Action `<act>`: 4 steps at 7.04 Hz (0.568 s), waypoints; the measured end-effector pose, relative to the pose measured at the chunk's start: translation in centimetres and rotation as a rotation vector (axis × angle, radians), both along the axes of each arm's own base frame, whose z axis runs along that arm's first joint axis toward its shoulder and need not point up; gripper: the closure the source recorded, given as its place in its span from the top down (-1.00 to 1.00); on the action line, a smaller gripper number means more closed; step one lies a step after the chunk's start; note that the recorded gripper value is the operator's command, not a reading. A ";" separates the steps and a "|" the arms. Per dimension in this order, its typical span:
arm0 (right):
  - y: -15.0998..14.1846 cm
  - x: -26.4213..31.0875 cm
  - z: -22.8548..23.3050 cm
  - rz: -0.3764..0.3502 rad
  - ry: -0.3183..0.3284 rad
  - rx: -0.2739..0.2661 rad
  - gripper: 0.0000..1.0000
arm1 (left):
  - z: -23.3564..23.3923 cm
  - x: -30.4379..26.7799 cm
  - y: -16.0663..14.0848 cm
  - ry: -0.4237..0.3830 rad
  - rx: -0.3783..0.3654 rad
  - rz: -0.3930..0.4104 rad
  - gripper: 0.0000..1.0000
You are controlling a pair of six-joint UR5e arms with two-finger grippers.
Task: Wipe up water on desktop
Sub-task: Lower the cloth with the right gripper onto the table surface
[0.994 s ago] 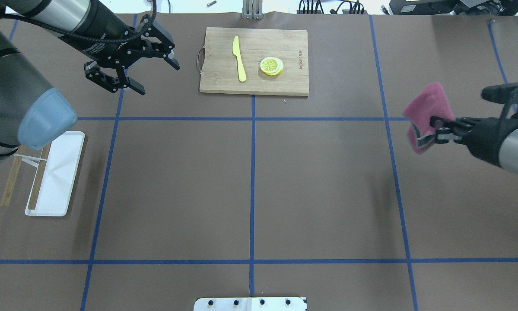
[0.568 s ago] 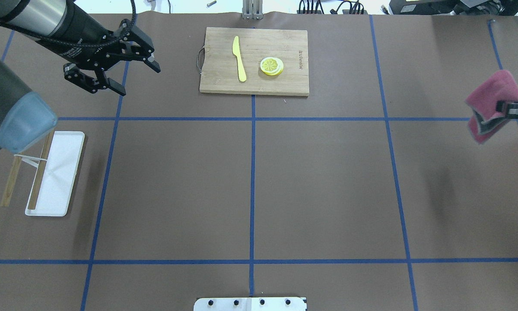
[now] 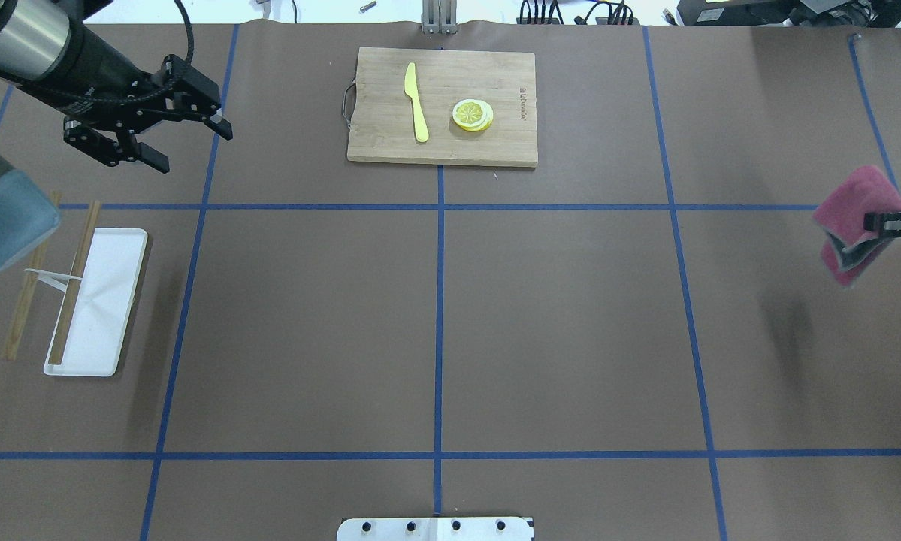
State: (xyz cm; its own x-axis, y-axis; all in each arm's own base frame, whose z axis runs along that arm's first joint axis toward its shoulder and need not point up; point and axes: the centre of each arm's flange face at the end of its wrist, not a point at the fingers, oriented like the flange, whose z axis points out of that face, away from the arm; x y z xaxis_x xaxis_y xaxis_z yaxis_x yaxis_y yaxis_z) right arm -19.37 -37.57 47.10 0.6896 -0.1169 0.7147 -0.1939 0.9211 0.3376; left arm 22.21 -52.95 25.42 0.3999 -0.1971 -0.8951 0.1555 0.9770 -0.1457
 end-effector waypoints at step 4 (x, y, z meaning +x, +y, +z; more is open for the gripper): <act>3.6 -16.7 -4.8 -0.083 -0.020 -0.022 -1.00 | 1.0 -1.3 -0.4 -0.008 0.026 0.007 0.93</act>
